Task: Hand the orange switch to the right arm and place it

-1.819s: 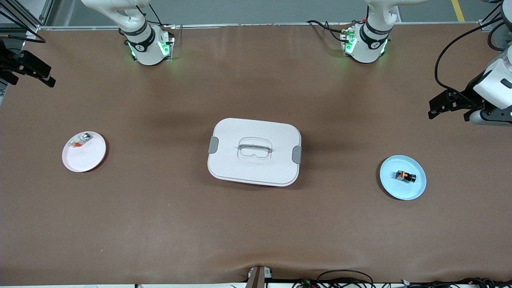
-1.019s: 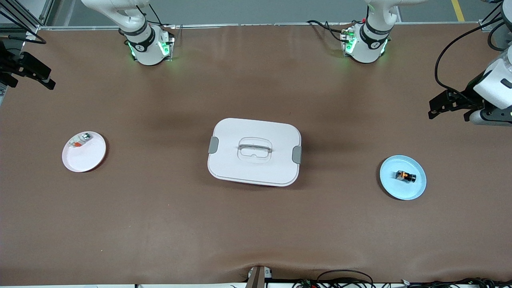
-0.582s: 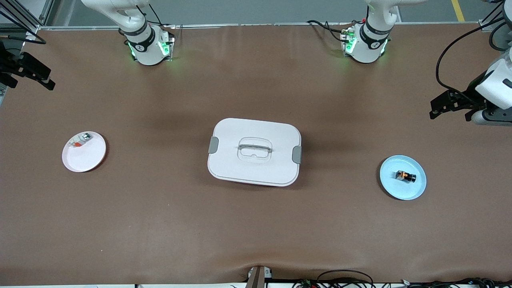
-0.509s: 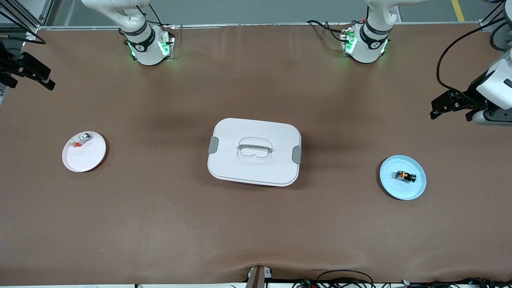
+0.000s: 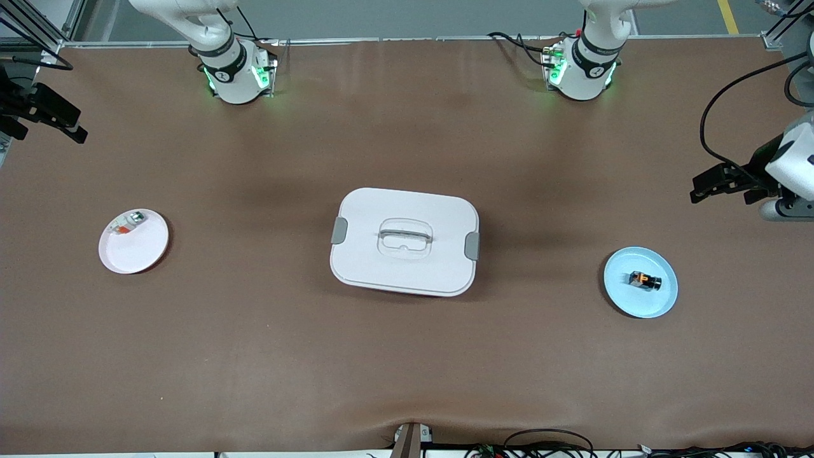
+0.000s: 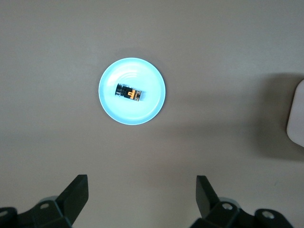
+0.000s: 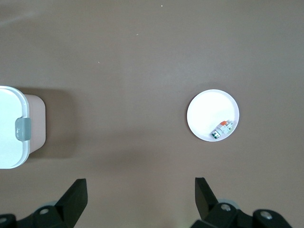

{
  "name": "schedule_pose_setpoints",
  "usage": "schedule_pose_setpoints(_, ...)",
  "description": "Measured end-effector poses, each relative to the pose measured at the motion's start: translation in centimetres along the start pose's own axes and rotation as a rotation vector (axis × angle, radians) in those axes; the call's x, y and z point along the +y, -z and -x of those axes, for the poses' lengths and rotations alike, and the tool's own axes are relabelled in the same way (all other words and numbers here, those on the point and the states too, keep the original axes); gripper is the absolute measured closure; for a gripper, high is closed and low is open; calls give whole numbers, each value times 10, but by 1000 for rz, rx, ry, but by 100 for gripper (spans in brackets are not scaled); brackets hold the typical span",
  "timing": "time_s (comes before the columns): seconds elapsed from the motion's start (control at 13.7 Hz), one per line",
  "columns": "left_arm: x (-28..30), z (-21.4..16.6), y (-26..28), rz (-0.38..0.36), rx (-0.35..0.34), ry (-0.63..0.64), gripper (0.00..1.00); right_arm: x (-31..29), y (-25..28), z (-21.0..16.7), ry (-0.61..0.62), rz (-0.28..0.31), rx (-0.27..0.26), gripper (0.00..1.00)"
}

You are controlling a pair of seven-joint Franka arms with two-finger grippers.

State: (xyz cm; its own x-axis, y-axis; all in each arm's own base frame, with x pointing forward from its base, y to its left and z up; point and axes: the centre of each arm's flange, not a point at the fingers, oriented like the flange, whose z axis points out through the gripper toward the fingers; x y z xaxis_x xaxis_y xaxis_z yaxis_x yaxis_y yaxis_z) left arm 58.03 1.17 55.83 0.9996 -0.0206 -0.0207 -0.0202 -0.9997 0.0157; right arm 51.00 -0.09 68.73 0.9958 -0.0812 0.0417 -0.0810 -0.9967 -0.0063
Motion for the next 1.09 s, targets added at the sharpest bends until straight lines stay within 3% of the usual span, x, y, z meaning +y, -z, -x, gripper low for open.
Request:
schedule_pose_setpoints(0.29, -10, -8, -20, 3, -27, 1, 0, -1, -1, 1, -22, 0, -10, 0)
schedule_pose_setpoints(0.73, -32, -15, -66, 3, -11, -72, 0, -13, -3, 5, -9, 2, -38, 0)
schedule_pose_setpoints(1.09, -36, -15, -125, -57, 12, -121, 0, -13, -4, 6, 37, 1, -45, 0)
